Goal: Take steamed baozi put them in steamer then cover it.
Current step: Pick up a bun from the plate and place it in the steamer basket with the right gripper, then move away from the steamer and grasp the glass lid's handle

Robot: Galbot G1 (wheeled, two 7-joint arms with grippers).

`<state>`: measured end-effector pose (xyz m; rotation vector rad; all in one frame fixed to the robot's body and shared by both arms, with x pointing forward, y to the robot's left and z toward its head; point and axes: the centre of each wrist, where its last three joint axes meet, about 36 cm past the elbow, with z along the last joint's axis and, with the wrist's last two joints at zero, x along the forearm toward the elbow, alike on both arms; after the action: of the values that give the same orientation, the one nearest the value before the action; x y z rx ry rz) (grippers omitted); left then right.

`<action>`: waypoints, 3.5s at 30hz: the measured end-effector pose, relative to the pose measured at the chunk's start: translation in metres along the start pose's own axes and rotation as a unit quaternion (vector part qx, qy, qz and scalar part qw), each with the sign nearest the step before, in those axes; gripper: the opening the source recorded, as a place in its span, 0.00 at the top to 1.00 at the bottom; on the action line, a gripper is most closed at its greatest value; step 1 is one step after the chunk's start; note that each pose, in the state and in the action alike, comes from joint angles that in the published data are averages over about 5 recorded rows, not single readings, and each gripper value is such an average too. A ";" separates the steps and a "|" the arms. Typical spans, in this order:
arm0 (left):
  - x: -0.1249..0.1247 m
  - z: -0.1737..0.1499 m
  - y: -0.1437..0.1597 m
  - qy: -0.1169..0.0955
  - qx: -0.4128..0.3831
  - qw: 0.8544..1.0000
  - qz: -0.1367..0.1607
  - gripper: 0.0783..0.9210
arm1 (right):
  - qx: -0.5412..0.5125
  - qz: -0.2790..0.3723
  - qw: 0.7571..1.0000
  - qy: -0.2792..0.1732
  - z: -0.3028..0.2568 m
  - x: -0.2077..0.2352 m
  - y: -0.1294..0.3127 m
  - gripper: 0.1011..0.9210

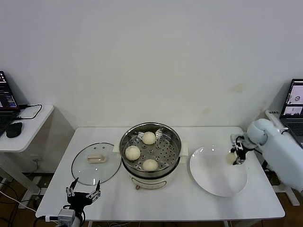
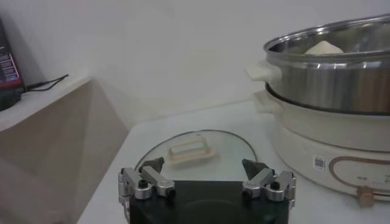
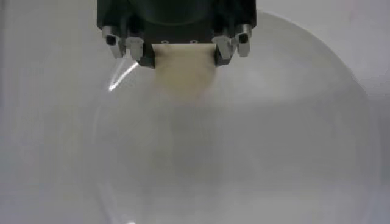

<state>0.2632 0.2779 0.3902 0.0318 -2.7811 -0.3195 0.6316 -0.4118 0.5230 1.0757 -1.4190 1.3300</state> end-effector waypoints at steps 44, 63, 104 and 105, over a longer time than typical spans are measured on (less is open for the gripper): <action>0.005 -0.029 0.008 -0.054 0.007 0.998 -0.017 0.12 | 0.137 -0.072 0.984 -0.089 -0.318 0.116 -0.059 0.40; 0.001 -0.027 0.002 -0.052 0.017 0.998 -0.009 0.12 | 0.162 -0.081 0.983 -0.042 -0.335 0.055 -0.046 0.35; -0.008 -0.017 -0.015 -0.113 0.051 0.992 -0.021 0.12 | -0.208 0.379 0.747 -0.506 -0.104 0.084 0.093 0.12; -0.009 -0.016 -0.014 -0.115 0.050 0.992 -0.022 0.12 | -0.229 0.388 0.729 -0.515 -0.098 0.078 0.101 0.12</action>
<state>0.2771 0.2609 0.3989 0.0845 -3.0260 -0.2061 0.5202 -0.3104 0.5786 0.8907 -3.1033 0.6914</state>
